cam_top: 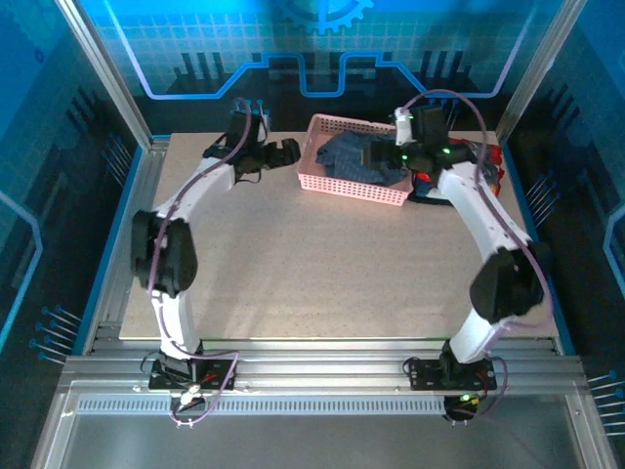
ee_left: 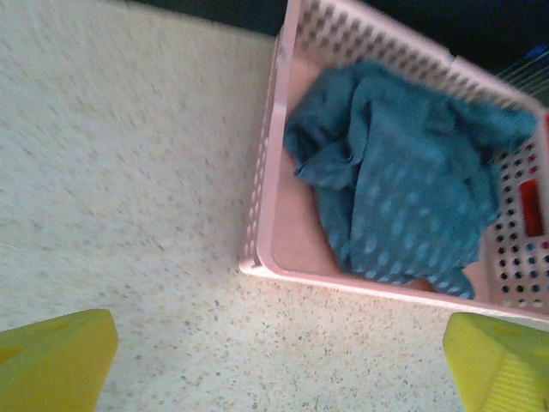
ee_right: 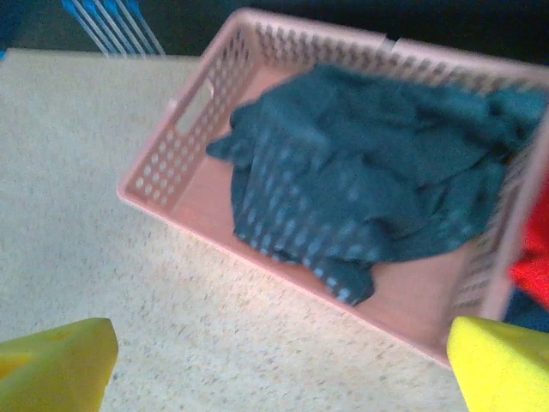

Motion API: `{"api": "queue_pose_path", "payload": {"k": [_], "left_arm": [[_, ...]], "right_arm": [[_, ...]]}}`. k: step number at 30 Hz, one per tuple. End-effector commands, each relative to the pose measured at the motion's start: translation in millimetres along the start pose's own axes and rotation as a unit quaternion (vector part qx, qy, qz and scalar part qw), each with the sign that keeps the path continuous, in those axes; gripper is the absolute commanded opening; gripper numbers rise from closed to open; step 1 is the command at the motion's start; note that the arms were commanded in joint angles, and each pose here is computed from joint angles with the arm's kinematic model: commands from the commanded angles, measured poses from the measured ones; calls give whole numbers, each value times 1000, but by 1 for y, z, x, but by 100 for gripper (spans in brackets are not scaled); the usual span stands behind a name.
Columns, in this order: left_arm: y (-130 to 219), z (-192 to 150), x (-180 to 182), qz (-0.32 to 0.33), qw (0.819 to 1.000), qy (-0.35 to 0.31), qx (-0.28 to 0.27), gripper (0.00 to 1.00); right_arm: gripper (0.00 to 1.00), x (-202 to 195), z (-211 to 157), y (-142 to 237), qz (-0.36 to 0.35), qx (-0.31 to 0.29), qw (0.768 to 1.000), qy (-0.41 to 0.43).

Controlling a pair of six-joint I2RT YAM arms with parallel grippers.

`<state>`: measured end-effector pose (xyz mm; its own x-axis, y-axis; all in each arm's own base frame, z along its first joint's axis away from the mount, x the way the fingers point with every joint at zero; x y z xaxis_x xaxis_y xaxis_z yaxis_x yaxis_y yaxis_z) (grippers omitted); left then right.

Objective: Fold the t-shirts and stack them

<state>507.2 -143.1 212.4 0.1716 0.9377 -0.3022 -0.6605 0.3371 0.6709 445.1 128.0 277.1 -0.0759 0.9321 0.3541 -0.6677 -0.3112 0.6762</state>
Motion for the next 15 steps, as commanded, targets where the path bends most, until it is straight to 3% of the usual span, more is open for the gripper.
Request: {"api": "queue_pose_path", "payload": {"k": [1, 8, 15], "left_arm": [[-22, -16, 3, -2, 997, 45, 67, 98], [-71, -21, 12, -3, 995, 79, 68, 93], [-96, -16, 16, -1, 993, 101, 53, 92]], "right_arm": [[100, 11, -16, -29, 18, 79, 996, -44], [97, 0, -30, -109, -2, 136, 987, -89], [97, -9, -30, -147, -19, 137, 985, -107]]}}
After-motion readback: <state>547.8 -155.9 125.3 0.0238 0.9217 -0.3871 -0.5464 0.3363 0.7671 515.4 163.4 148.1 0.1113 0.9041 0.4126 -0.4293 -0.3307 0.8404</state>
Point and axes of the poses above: each hand's point on the last joint's axis, 136 mm out from that joint toward the fingers, its own y axis back along the fingers, its own x axis along the line the jaws close on, z = x × y, the point moved 4 cm from there along y, back along the fingers, and after that the axes turned 12 degrees about -y, right-handed, at the moved point
